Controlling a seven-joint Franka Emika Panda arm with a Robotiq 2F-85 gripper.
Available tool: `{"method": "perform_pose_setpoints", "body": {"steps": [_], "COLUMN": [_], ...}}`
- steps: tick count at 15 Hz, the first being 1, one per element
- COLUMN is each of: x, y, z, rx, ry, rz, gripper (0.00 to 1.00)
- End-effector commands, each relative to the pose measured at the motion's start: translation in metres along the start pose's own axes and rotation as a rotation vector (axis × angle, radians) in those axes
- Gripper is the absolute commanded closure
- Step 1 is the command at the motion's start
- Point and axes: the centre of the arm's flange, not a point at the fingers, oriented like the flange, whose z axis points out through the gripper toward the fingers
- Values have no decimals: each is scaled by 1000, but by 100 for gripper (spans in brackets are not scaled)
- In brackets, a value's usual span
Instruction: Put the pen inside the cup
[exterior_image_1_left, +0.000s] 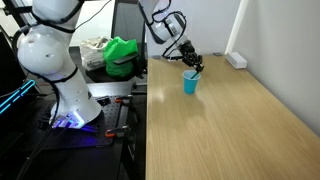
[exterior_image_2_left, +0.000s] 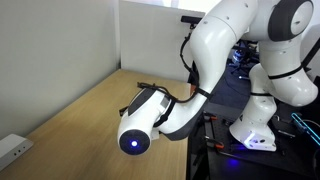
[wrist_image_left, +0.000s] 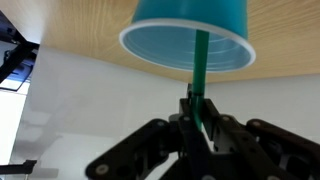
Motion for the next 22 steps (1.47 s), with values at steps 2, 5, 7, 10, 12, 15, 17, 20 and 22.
{"method": "perform_pose_setpoints", "body": {"steps": [2,5,7,10,12,15,17,20,22], "x": [-6,-9,-10,-11,-11,-11,-11,-12,-11], "y": [-4,-3,-3,-3,-2,-1,-1,-1,0], "z": [0,2,3,3,2,0,-1,-2,-3], "rx": [-8,-10,-11,-11,-11,-7,-4,1,3], "ry": [-4,-7,-7,-6,-2,2,1,-1,1], "rz": [41,48,46,46,51,66,67,70,77], "gripper": [96,96,96,96,96,96,56,35,20]}}
